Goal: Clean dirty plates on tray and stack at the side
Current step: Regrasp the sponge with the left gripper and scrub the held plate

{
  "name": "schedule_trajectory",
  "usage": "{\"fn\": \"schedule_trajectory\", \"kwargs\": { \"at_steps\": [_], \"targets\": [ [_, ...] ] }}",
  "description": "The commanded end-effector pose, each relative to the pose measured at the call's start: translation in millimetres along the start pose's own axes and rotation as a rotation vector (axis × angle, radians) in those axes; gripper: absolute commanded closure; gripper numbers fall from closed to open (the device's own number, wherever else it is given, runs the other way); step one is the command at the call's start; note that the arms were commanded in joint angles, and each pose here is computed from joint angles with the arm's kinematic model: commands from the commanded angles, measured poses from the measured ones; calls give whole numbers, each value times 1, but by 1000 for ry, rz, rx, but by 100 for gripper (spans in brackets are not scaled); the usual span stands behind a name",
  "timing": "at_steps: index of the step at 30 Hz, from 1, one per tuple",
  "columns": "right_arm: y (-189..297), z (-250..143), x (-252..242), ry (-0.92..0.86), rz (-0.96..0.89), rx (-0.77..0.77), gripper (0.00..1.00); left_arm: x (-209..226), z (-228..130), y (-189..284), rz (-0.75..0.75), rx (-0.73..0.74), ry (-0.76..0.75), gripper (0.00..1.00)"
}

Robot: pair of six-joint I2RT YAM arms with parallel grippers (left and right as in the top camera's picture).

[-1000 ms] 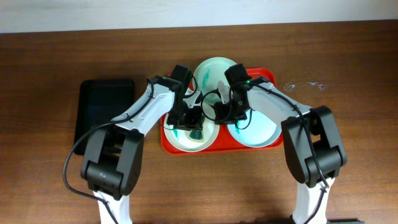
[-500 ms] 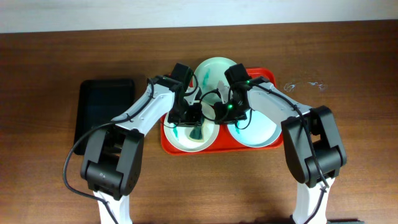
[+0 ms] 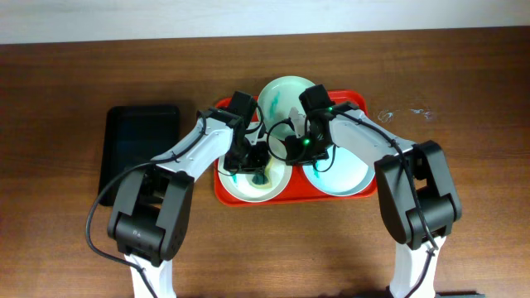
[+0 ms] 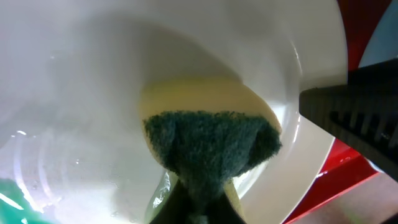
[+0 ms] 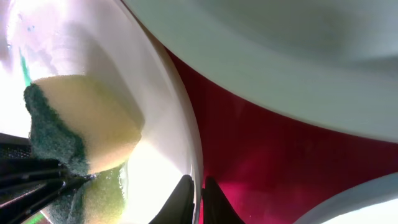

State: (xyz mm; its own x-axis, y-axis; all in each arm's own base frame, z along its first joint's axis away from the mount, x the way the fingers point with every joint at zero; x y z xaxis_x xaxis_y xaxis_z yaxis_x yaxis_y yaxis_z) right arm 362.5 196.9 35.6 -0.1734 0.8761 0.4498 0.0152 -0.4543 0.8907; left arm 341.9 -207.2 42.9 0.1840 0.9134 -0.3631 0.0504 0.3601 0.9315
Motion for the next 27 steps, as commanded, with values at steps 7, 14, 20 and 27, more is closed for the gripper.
{"fn": "schedule_trajectory", "kwargs": {
  "at_steps": [7,14,20,27],
  "targets": [
    [-5,-4,-3,-6,1,17,92,36,-3,-3,239,-18,69,100],
    [-5,-4,-6,-7,-18,16,93,82,-2,27,534,-53,171,100],
    [-5,-4,-6,-7,-18,16,93,87,16,54,562,-102,198,100],
    [-5,-4,-6,-7,-18,15,93,35,18,40,154,-31,198,100]
  ]
}}
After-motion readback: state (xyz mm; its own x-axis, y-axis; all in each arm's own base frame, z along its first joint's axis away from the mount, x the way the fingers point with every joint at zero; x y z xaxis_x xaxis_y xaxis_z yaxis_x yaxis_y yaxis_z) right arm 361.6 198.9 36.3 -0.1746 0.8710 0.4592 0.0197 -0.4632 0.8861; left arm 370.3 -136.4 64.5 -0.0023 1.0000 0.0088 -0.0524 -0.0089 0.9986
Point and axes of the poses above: each gripper's point midway between its finger pads, its own y axis back along the fingers, its own x axis along the line the jaws close on, z = x × y, the point moved 3 cm from there along y, back along the fingers, and after that the axes turned 3 degrees about -y, right-handed, at the moved point
